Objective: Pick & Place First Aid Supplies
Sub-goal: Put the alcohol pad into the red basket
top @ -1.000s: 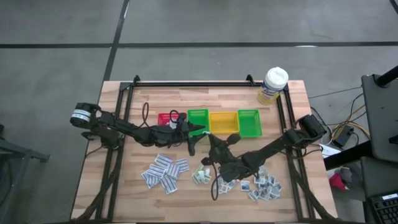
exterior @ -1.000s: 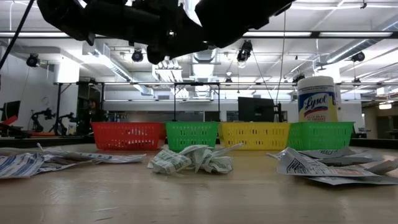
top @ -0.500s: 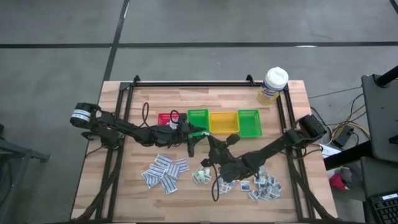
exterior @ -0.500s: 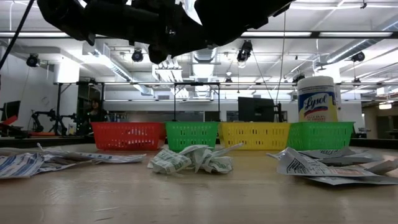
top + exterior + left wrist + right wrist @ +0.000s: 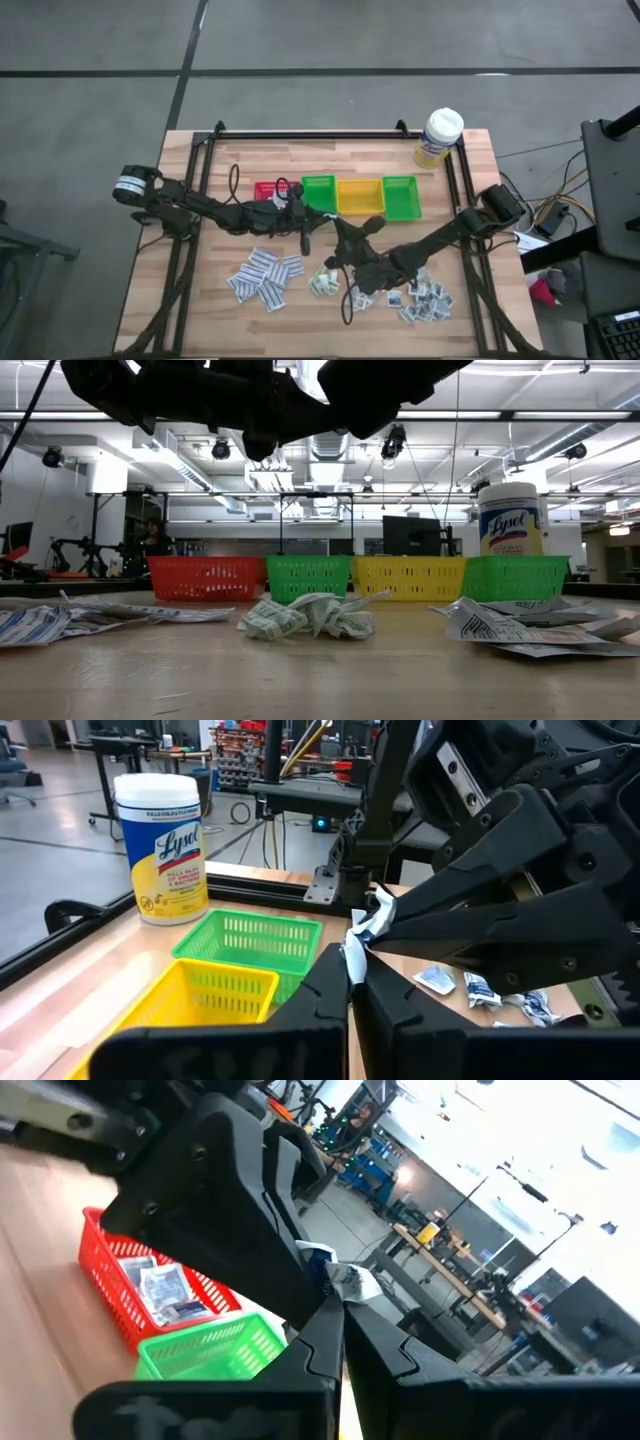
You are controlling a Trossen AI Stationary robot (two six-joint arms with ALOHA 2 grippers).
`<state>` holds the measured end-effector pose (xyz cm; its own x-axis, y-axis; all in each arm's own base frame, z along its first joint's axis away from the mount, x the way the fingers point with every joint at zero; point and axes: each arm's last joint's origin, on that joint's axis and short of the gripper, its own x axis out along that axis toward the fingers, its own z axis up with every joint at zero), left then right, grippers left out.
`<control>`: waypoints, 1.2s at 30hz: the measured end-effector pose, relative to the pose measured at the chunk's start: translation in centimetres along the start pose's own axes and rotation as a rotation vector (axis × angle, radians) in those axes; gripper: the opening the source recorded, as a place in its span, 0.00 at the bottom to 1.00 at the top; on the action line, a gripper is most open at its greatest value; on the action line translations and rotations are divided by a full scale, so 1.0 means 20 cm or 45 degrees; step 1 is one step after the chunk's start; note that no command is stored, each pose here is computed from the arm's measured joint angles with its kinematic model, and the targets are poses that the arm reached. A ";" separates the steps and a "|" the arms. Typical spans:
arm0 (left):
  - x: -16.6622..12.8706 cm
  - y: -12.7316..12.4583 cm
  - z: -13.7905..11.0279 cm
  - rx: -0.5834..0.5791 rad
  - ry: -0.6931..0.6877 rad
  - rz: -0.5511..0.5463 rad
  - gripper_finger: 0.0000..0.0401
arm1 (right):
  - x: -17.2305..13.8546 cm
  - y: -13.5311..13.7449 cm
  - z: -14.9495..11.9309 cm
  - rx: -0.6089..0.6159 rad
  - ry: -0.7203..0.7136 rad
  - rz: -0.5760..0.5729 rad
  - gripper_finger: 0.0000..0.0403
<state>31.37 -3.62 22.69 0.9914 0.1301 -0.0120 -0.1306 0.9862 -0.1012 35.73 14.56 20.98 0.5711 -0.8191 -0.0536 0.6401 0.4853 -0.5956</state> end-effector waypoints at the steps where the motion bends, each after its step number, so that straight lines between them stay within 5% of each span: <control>1: 0.00 0.00 0.00 0.000 0.000 0.000 0.00 | 0.00 0.00 0.00 -0.023 -0.001 0.002 0.02; 6: 0.00 0.00 0.00 -0.003 0.002 -0.006 0.00 | -0.02 0.01 -0.01 -0.095 0.000 0.018 0.07; 17: -0.03 0.01 0.00 -0.070 0.058 0.048 0.00 | -0.02 0.00 -0.02 -0.088 0.015 -0.028 0.36; 21: -0.06 0.03 0.00 -0.092 0.147 0.190 0.00 | -0.02 -0.01 -0.03 -0.116 0.056 -0.171 0.42; 29: -0.23 0.12 0.03 -0.125 0.351 0.604 0.00 | -0.03 -0.05 -0.03 -0.131 0.059 -0.178 0.46; 36: -0.38 0.23 0.07 -0.246 0.486 0.765 0.00 | -0.04 -0.14 -0.03 -0.092 0.056 -0.179 0.46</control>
<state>23.34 0.00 23.80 0.6851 0.5629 -0.4624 -0.6837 0.7159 -0.1414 33.24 13.69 22.27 0.4544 -0.8908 -0.0001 0.6723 0.3430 -0.6560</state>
